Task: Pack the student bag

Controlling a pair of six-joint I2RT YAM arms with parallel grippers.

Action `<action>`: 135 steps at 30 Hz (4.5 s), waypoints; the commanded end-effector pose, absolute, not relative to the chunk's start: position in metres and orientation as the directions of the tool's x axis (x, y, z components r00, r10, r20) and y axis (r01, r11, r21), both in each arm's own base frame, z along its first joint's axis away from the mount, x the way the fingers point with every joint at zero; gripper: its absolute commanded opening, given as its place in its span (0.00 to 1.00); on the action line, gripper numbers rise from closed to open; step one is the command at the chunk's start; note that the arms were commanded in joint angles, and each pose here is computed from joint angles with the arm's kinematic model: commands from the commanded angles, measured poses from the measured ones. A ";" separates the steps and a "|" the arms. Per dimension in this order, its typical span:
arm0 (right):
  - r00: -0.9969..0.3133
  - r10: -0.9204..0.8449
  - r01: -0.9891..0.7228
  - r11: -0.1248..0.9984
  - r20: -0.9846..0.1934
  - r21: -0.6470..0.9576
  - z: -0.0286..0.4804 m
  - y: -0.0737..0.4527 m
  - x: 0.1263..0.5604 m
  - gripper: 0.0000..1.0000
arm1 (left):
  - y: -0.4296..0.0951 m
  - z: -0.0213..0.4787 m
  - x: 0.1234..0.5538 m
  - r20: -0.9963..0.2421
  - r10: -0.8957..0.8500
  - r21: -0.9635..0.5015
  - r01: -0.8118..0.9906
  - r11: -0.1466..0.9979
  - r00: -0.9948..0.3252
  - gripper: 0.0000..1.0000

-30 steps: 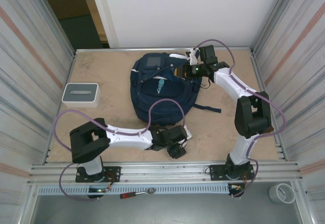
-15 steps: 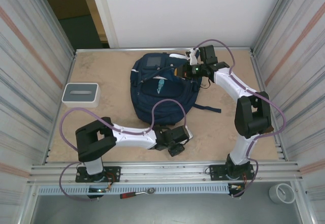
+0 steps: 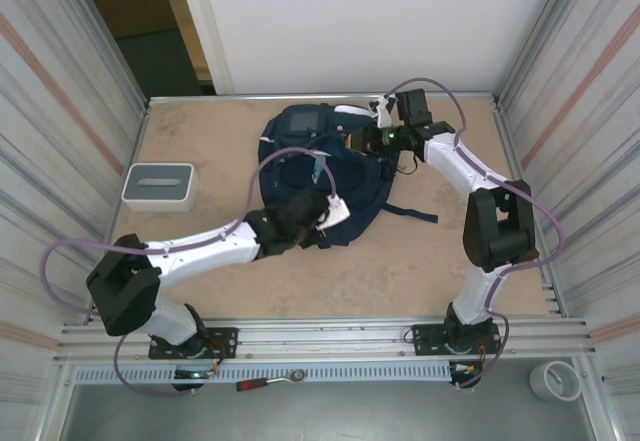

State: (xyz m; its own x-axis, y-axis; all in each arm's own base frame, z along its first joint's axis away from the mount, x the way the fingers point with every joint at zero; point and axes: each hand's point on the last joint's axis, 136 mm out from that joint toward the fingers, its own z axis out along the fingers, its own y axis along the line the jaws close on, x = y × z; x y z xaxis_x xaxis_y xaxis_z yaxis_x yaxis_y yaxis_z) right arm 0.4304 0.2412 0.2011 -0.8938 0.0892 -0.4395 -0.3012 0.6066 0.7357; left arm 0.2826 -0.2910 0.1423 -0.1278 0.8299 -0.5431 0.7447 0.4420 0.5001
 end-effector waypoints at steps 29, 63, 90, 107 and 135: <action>-0.901 0.098 -0.301 0.559 -0.422 0.773 0.216 0.239 0.435 0.00 | -0.300 0.217 0.345 -0.733 0.680 0.459 0.729 0.508 -0.012 0.67; -0.896 -0.027 -0.282 0.805 -0.443 0.522 0.116 0.235 0.348 0.31 | -0.192 0.102 0.378 -0.591 0.231 -0.123 0.369 0.921 -0.773 0.77; -0.883 0.215 -0.125 0.750 -0.418 0.650 0.122 0.213 0.445 0.54 | -0.246 0.105 0.383 -0.528 -0.016 -0.570 0.340 0.748 -0.849 0.75; -0.894 0.087 -0.205 0.792 -0.439 0.575 0.132 0.230 0.509 0.55 | -0.337 0.135 0.272 -0.601 0.245 -0.498 0.596 0.629 -0.761 0.76; -0.822 0.096 -0.189 0.884 -0.562 0.427 0.143 0.197 0.273 0.51 | -0.292 0.124 0.339 -0.594 0.155 -0.390 0.452 0.802 -0.789 0.49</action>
State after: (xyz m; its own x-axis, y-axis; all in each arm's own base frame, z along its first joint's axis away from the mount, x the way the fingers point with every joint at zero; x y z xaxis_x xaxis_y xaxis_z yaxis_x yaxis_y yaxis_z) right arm 0.2796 0.1898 0.1375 -0.8346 0.0339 -0.5498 -0.2163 0.8978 0.3836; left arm 0.3319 -0.2904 0.1223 -0.7912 0.1472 -0.5936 0.4507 0.7963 -0.4033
